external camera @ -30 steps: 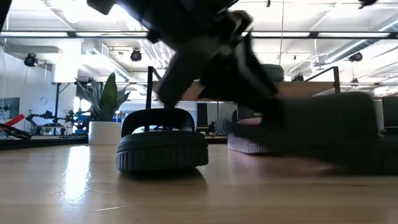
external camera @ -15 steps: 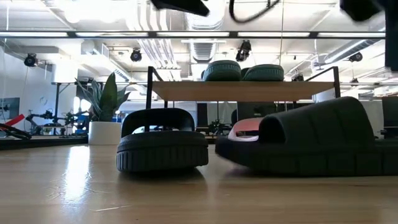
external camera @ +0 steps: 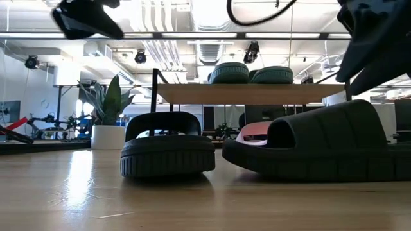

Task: Pick and place slides into the shelf
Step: Move the left black slipper to the right of the left black slipper

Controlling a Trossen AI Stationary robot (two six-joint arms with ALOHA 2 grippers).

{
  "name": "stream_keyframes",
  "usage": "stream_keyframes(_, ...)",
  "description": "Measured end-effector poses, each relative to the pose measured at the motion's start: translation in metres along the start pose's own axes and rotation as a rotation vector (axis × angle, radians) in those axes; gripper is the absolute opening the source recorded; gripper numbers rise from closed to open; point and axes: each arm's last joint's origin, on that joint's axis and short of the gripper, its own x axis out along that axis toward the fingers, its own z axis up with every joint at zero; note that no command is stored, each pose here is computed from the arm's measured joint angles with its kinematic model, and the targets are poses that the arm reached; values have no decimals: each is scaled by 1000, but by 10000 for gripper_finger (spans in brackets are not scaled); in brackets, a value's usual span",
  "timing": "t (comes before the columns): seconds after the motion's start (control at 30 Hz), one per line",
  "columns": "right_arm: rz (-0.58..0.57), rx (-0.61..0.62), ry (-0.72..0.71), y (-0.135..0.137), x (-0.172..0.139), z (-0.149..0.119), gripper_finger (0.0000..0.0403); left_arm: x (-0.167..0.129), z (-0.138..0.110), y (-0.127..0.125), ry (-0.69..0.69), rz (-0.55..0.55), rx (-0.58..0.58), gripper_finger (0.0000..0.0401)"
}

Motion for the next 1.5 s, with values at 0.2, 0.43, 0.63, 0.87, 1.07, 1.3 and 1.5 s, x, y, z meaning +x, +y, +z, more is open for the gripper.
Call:
stream_keyframes(0.2, -26, 40, 5, -7, 12, -6, 146, -7, -13, 5, -16, 10, -57, 205)
stream_keyframes(0.43, 33, 96, -6, -3, 32, -10, 167, -10, -20, 11, 35, 61, -8, 205)
stream_keyframes(0.63, 99, 222, -116, 7, 48, -17, 74, -16, -36, 28, 214, 205, 89, 205)
stream_keyframes(0.87, -33, 297, -241, 41, 53, -27, 14, -22, -51, 44, 285, 279, 125, 205)
stream_keyframes(1.07, -159, 240, -298, 98, 41, -16, 12, -30, -62, 61, 283, 261, 110, 205)
stream_keyframes(1.3, -365, 134, -360, 134, 24, 8, 12, -42, -63, 74, 209, 165, 48, 205)
stream_keyframes(1.5, -434, 104, -368, 140, 26, 13, 12, -46, -63, 79, 145, 78, 8, 205)
